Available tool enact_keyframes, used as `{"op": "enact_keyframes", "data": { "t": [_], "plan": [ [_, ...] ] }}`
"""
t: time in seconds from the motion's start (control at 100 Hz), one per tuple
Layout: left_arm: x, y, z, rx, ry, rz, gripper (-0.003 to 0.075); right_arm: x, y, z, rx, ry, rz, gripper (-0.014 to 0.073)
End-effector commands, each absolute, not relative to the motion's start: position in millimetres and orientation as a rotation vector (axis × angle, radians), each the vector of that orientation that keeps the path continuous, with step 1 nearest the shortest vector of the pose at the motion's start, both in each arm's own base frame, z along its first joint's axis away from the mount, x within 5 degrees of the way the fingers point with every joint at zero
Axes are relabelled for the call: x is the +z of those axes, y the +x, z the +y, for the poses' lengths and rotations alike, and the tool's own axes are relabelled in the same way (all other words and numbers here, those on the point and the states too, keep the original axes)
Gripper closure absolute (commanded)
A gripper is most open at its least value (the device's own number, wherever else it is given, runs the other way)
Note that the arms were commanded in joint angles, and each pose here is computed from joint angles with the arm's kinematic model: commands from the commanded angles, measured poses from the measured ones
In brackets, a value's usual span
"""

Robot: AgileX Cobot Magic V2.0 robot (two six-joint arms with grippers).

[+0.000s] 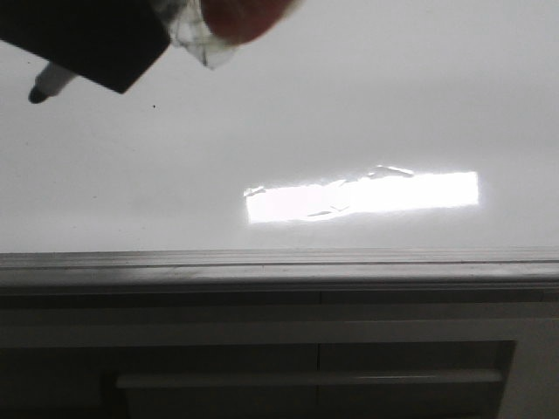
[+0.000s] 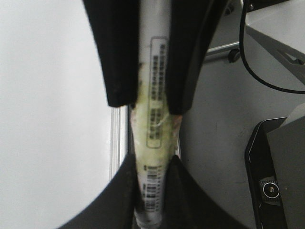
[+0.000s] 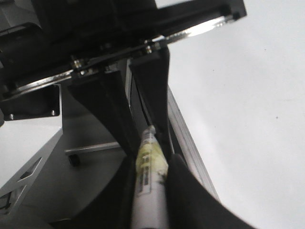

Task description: Write number 0 on whiteboard

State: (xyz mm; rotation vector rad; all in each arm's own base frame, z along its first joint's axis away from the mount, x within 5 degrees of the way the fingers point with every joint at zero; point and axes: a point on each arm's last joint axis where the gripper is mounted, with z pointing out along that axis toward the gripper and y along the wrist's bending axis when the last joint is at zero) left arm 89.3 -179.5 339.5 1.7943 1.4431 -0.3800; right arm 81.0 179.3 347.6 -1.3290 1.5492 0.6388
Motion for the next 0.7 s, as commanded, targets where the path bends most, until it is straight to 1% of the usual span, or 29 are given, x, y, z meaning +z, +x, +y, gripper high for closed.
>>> {"op": "enact_keyframes", "data": {
  "t": [0.0,0.03,0.07,0.12,0.17,0.18,0.19,0.22,0.24,0.3,0.31,0.32,0.36,0.39,0.45,0.49,0.6,0.69],
  "plan": [
    [358,90,-182,-0.388,1.698,1.355,0.0739,367,82,180,0.687,-1.23,1.485,0.0634],
    [358,90,-181,-0.392,1.693,1.362,0.0738,367,82,180,0.687,-1.23,1.485,0.0652],
    [359,90,-182,-0.399,1.684,1.361,0.0731,367,82,180,0.687,-1.23,1.485,0.0653],
    [360,90,-183,-0.416,1.663,1.36,0.0694,367,82,180,0.687,-1.23,1.485,0.0652],
    [363,90,-182,-0.434,1.627,1.361,0.0622,367,83,180,0.677,-1.231,1.487,0.0652],
    [365,90,-182,-0.442,1.609,1.364,0.0584,367,83,180,0.676,-1.233,1.489,0.0652],
    [365,90,-182,-0.442,1.609,1.364,0.0584,366,84,179,0.67,-1.236,1.491,0.0652],
    [367,90,-181,-0.464,1.566,1.383,0.0512,366,84,178,0.654,-1.246,1.495,0.0652],
    [369,89,-180,-0.48,1.539,1.397,0.0481,365,85,177,0.646,-1.252,1.5,0.0652],
    [378,86,-174,-0.541,1.434,1.43,0.0335,364,86,168,0.612,-1.269,1.533,0.0641],
    [378,86,-173,-0.547,1.426,1.434,0.0335,364,87,167,0.603,-1.265,1.538,0.0639],
    [379,86,-173,-0.552,1.414,1.434,0.031,364,87,165,0.601,-1.263,1.541,0.0639],
    [385,83,-167,-0.583,1.364,1.441,0.0254,363,88,157,0.581,-1.252,1.569,0.064],
    [389,80,-163,-0.596,1.337,1.433,0.0235,363,89,151,0.569,-1.232,1.578,0.064],
    [398,73,-150,-0.628,1.284,1.414,0.0244,361,91,137,0.534,-1.174,1.589,0.064],
    [403,68,-142,-0.649,1.249,1.405,0.0268,362,89,127,0.518,-1.127,1.578,0.064],
    [413,57,-116,-0.688,1.118,1.401,0.0366,358,87,100,0.449,-1.003,1.562,0.064],
    [406,53,-95,-0.673,1.01,1.413,0.0456,350,84,85,0.399,-0.916,1.538,0.064]
  ]
}}
